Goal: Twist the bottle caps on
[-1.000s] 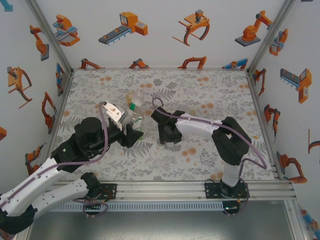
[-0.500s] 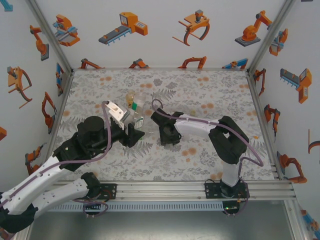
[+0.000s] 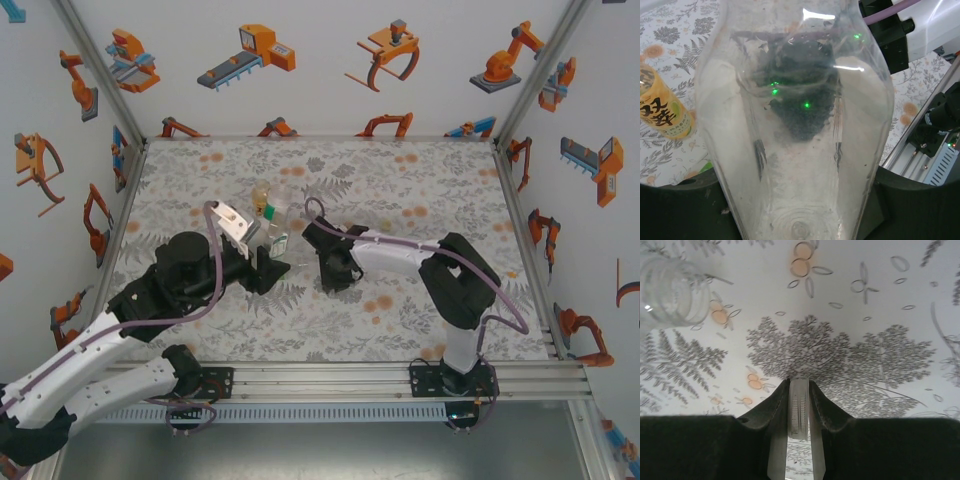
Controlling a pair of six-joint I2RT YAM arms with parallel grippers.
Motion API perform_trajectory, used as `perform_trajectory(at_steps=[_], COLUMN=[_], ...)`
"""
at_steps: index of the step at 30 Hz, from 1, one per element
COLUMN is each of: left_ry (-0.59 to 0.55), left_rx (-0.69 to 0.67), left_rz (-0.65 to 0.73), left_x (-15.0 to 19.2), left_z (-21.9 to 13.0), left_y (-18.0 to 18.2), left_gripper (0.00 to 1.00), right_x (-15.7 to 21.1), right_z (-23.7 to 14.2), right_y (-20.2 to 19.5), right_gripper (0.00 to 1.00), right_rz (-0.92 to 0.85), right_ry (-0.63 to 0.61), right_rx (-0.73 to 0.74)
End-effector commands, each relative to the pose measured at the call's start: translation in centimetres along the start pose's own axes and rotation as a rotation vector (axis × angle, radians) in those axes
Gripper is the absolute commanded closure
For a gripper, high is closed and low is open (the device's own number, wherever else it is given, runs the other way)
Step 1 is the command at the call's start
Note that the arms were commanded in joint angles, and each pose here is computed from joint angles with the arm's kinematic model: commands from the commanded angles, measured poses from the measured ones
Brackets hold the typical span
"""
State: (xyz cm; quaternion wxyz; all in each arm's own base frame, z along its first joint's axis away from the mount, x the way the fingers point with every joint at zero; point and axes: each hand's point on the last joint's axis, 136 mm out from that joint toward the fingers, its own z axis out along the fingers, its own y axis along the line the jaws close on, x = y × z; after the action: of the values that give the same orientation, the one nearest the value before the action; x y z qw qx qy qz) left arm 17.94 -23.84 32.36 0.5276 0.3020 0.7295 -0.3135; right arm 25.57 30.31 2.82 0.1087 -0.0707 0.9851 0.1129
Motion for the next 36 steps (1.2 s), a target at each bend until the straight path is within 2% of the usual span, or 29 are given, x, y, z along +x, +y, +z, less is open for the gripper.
perform_trajectory(at_steps=[1, 7, 16, 25, 36], left_ry=[-0.035, -0.038, -0.040, -0.049, -0.064], left_rx=[0.035, 0.043, 0.056, 0.044, 0.021], left_rz=[-0.018, -0.024, -0.022, -0.027, -0.029], left_x=[-1.2, -1.5, -2.0, -2.3, -2.3], left_z=[0.1, 0.3, 0.3, -0.2, -1.1], left_y=[-0.6, -0.8, -1.1, -0.9, -0.5], left_gripper=[0.99, 0.99, 0.99, 0.99, 0.99], right_x=[0.1, 0.3, 1.7, 0.7, -2.6], right_z=[-0.4, 0.0, -0.1, -1.0, -0.2], right_y=[1.3, -0.1, -5.9, -9.1, -7.6], right_gripper=[0.76, 0.75, 0.66, 0.55, 0.42], right_rz=[0.060, 0.174, 0.295, 0.270, 0.143], right_ry=[0.004, 0.010, 0.013, 0.004, 0.048], right_rx=[-0.137, -0.255, -0.216, -0.018, 0.127])
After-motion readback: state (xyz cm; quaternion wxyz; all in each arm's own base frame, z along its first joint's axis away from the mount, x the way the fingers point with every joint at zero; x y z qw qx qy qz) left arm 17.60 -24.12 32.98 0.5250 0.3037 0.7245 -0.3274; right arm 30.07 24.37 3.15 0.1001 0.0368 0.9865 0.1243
